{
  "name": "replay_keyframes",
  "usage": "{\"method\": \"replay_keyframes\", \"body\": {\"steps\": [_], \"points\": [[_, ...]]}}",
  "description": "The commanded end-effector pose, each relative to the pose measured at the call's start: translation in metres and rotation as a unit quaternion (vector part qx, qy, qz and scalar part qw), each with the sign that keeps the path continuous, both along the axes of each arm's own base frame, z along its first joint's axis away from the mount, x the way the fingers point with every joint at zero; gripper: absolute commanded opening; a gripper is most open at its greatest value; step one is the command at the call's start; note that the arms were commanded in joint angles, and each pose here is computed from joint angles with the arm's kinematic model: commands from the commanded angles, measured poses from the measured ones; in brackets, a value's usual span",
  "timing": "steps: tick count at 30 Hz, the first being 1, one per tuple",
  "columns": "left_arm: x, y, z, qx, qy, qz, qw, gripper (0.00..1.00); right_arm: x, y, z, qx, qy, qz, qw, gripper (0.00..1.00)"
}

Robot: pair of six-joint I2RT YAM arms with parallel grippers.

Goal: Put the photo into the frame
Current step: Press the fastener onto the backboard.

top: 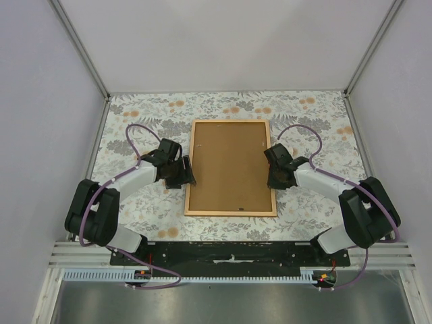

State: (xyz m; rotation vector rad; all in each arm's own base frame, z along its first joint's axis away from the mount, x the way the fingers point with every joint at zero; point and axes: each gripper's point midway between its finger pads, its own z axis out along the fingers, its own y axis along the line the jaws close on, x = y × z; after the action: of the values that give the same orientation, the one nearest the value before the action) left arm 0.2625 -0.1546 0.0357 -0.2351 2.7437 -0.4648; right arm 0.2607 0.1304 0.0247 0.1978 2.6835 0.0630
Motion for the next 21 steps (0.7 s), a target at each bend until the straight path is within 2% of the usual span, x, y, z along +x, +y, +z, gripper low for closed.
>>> {"method": "replay_keyframes", "body": {"steps": [1, 6, 14, 21], "points": [[0.001, -0.006, 0.003, 0.006, -0.007, -0.030, 0.999, 0.70, 0.011, -0.003, 0.001, -0.008, -0.023, -0.014, 1.000, 0.06], [0.005, -0.010, -0.009, 0.050, 0.008, -0.055, 0.997, 0.70, 0.012, -0.004, 0.004, -0.015, -0.029, -0.004, 0.999, 0.05], [0.022, 0.000, -0.012, 0.100, -0.001, -0.035, 0.994, 0.69, 0.014, -0.002, 0.006, -0.012, -0.035, 0.009, 0.999, 0.05], [0.021, 0.006, -0.016, 0.119, 0.007, -0.030, 0.992, 0.63, 0.012, -0.001, 0.005, -0.007, -0.031, 0.013, 0.999, 0.05]]}}
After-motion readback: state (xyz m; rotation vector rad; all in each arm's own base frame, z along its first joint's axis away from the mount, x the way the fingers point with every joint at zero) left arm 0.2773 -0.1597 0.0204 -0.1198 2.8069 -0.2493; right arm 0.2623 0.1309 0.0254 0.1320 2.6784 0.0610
